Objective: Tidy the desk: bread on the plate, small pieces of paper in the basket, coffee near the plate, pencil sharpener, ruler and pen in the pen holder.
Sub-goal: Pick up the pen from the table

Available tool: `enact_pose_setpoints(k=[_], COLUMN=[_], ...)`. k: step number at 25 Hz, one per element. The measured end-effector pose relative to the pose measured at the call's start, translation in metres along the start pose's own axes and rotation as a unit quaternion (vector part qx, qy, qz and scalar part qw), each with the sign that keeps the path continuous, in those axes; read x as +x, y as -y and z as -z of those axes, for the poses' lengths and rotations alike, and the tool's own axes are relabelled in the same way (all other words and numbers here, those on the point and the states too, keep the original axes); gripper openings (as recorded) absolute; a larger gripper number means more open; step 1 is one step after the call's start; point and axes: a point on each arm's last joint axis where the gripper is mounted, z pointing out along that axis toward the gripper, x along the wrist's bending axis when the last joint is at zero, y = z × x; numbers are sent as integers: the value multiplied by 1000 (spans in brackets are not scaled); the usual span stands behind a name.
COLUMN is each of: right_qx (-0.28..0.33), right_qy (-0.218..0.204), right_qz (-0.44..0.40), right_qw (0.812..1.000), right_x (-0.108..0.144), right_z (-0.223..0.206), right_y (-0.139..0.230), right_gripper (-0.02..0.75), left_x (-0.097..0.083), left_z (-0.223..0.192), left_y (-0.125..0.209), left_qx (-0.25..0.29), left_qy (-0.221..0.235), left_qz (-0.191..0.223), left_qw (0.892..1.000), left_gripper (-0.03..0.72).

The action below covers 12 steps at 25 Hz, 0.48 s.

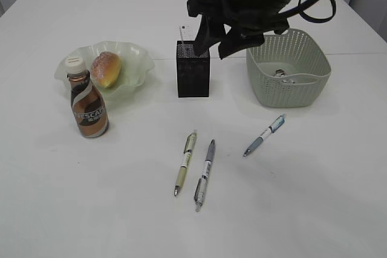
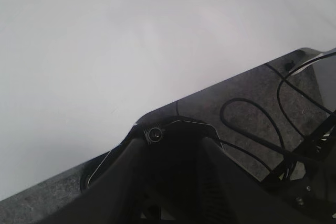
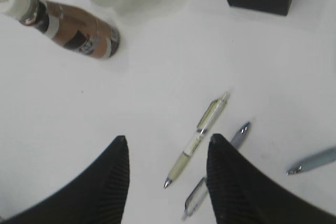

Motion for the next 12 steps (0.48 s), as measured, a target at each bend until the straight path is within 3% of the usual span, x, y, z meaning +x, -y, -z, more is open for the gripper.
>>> enact_pose_setpoints(k=[6, 12], right_qx=[50, 37], right_qy=[5, 83], right_qz=[-64, -166], right_qw=[997, 982], right_x=[0, -15], right_z=[0, -2], right_y=[9, 9], right_gripper=[383, 383], left_x=[0, 0], left_z=[0, 0], left_y=[0, 0], left_qx=[1, 1], left_qy=[0, 0], left_qz=[-8, -8], left_qw=[1000, 1000], left_gripper=[249, 249])
